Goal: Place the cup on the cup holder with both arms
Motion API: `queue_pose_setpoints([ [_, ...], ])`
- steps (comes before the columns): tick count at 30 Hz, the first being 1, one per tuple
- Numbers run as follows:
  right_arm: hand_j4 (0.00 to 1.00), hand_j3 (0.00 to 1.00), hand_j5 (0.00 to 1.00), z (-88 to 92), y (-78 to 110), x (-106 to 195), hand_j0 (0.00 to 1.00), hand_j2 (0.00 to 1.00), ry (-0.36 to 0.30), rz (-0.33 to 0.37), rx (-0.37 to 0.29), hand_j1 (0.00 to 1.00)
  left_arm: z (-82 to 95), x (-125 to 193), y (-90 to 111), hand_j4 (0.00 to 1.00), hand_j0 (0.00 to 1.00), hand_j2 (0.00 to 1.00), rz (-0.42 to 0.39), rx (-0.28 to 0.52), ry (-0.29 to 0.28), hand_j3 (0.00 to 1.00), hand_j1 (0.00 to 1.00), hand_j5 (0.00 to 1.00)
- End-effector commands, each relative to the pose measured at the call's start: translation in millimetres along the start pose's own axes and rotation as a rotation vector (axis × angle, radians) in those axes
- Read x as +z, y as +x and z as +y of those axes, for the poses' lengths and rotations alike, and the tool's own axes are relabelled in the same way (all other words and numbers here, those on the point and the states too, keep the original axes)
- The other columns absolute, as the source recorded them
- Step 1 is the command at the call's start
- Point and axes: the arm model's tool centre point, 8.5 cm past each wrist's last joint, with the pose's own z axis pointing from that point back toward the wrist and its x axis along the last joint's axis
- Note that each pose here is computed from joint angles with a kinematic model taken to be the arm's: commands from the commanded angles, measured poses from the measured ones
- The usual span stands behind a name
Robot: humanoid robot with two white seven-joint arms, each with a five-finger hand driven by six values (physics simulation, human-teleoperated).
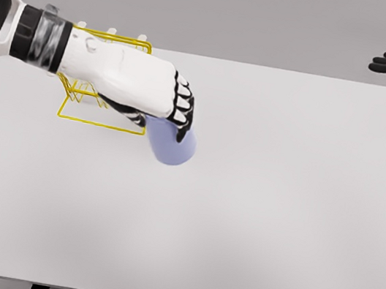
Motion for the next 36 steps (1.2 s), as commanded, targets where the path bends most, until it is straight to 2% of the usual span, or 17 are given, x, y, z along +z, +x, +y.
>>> queue_pose_setpoints([
  [1,1.0,1.0,1.0,-4.1,0.0,2.2,1.0,1.0,0.003,-0.001,-0.003,1.0,1.5,6.0,-1.2,0.6,0.6,0.6,0.009,0.013,0.013,0.6,0.6,0.6],
  [3,1.0,1.0,1.0,-2.8,-0.1,2.3,1.0,1.0,0.008,0.001,-0.004,1.0,8.5,12.9,-3.0,0.6,0.6,0.6,0.025,0.004,0.038,0.6,0.6,0.6],
  [7,1.0,1.0,1.0,-5.3,0.0,2.5,1.0,1.0,0.002,0.0,0.001,1.0,13.4,22.1,-5.0,0.6,0.6,0.6,0.047,-0.004,0.052,0.6,0.6,0.6],
  [8,1.0,1.0,1.0,1.7,0.8,-1.3,1.0,1.0,0.015,-0.009,-0.014,1.0,14.7,22.9,-5.2,0.6,0.6,0.6,0.049,-0.006,0.055,0.6,0.6,0.6],
  [9,1.0,1.0,1.0,19.1,3.8,-12.0,1.0,1.0,0.063,-0.037,-0.046,1.0,15.7,23.4,-5.3,0.6,0.6,0.6,0.05,-0.008,0.056,0.6,0.6,0.6],
  [11,1.0,1.0,1.0,31.7,12.7,-38.3,1.0,1.0,0.115,-0.11,-0.062,1.0,18.3,27.9,-6.5,0.6,0.6,0.6,0.061,-0.011,0.067,0.6,0.6,0.6],
  [16,1.0,1.0,1.0,59.2,19.0,-49.0,1.0,1.0,0.18,-0.139,-0.098,1.0,17.6,36.5,-8.9,0.6,0.6,0.6,0.084,-0.009,0.064,0.6,0.6,0.6],
  [17,1.0,1.0,1.0,71.5,22.5,-54.5,1.0,1.0,0.203,-0.15,-0.108,1.0,18.1,38.9,-9.3,0.6,0.6,0.6,0.09,-0.01,0.065,0.6,0.6,0.6],
  [19,1.0,1.0,1.0,80.5,25.8,-61.0,1.0,1.0,0.206,-0.159,-0.108,1.0,18.8,44.7,-11.1,0.6,0.6,0.6,0.106,-0.011,0.071,0.6,0.6,0.6],
  [26,1.0,1.0,1.0,84.6,27.6,-63.3,1.0,1.0,0.206,-0.166,-0.118,1.0,13.5,55.9,-14.4,0.6,0.6,0.6,0.138,0.001,0.06,0.6,0.6,0.6],
  [28,1.0,1.0,1.0,92.7,30.6,-65.6,1.0,1.0,0.224,-0.177,-0.132,1.0,12.6,58.0,-14.6,0.6,0.6,0.6,0.144,0.002,0.058,0.6,0.6,0.6],
  [31,1.0,1.0,1.0,100.1,34.5,-69.8,1.0,1.0,0.216,-0.19,-0.154,1.0,11.3,62.6,-15.3,0.6,0.6,0.6,0.156,0.003,0.053,0.6,0.6,0.6],
  [33,1.0,1.0,1.0,115.1,37.8,-68.0,1.0,1.0,0.228,-0.189,-0.186,1.0,10.7,64.9,-16.4,0.6,0.6,0.6,0.164,0.003,0.05,0.6,0.6,0.6],
  [36,1.0,1.0,1.0,121.8,41.1,-71.4,1.0,1.0,0.221,-0.194,-0.198,1.0,6.2,70.0,-25.4,0.6,0.6,0.6,0.191,0.028,0.051,0.6,0.6,0.6],
])
